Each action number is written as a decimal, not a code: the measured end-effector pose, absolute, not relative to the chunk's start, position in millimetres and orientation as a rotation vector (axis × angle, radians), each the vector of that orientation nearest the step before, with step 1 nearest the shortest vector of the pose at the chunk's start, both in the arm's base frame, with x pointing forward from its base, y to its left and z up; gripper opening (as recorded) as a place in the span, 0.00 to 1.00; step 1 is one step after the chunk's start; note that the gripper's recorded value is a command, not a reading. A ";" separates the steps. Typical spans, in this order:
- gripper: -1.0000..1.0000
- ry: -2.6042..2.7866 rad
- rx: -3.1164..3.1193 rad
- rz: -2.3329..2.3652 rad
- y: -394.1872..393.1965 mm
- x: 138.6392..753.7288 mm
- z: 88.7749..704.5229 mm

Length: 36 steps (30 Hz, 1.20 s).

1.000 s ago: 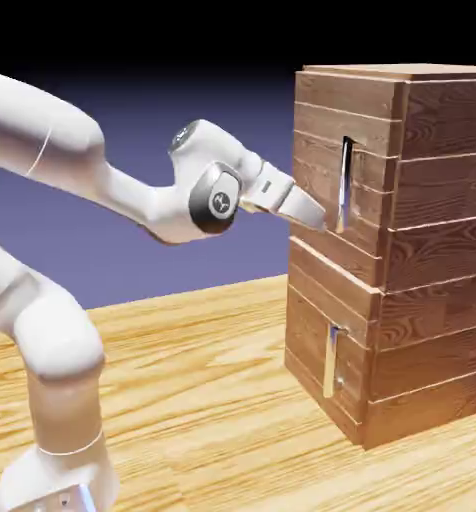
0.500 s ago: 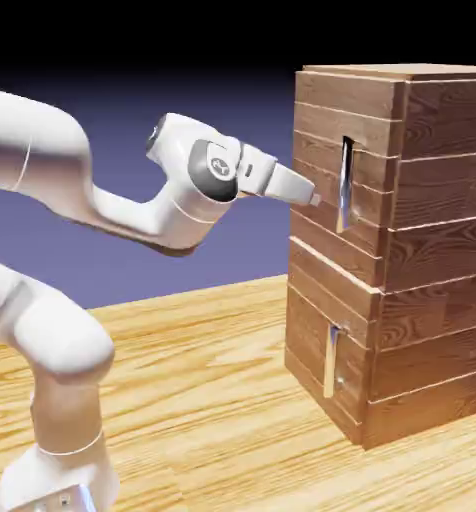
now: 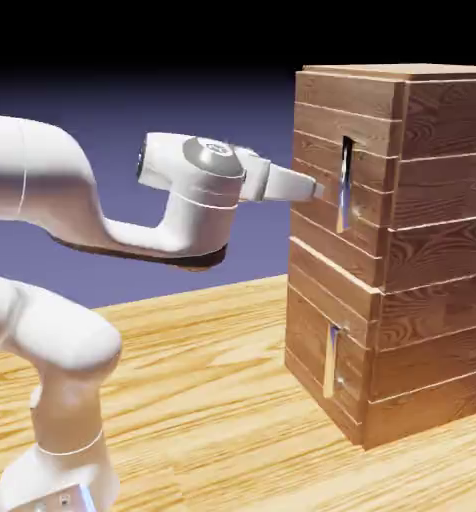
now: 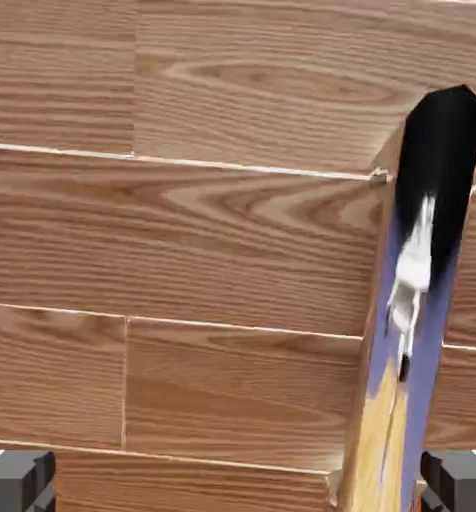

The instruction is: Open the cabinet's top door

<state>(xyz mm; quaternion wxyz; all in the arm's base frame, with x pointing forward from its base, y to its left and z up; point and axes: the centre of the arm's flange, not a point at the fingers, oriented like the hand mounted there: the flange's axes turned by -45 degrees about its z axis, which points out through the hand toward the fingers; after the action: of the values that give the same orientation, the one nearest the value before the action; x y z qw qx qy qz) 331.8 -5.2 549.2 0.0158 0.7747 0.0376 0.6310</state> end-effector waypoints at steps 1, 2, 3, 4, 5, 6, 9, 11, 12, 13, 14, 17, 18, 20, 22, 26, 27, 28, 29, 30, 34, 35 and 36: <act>0.50 0.114 2.398 1.982 -8.1 331.6 548.5; 0.50 0.110 2.387 2.002 -11.0 331.6 547.7; 0.50 0.107 2.376 2.022 -14.1 331.6 546.8; 0.50 0.104 2.365 2.042 -17.1 331.8 545.8; 0.50 0.100 2.354 2.062 -20.3 332.1 544.6; 0.50 0.097 2.342 2.083 -23.5 332.4 543.4; 0.50 0.088 2.310 2.143 -33.4 334.2 539.3; 0.50 0.083 2.289 2.184 -40.1 335.9 536.0; 0.50 0.080 2.279 2.204 -43.6 336.9 534.3; 0.50 0.078 2.268 2.225 -47.0 338.0 532.4; 0.50 0.076 2.258 2.245 -50.5 339.2 530.5; 0.50 0.074 2.256 2.255 -52.0 349.9 529.9; 0.50 0.073 2.257 2.255 -51.6 360.1 530.0; 0.50 0.074 2.256 2.255 -49.8 380.7 529.8; 0.00 0.075 2.254 2.254 -48.7 389.6 529.6; 0.00 -0.013 2.215 2.215 -37.7 370.3 529.7; 0.00 -0.043 2.201 2.201 -33.6 363.8 529.6; 0.00 -0.072 2.187 2.187 -29.4 357.5 529.6; 0.00 -0.102 2.173 2.173 -24.7 351.2 529.6; 0.00 -0.125 2.161 2.161 -21.2 346.2 529.6; 0.00 -0.158 2.144 2.145 -15.6 339.4 529.6; 0.00 -0.165 2.140 2.140 -14.3 337.8 529.6; 0.00 -0.176 2.135 2.134 -12.4 335.5 529.6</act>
<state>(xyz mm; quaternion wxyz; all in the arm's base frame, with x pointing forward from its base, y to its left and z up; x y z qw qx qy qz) 335.5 -12.4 529.6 0.0588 0.7047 -0.0581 0.7047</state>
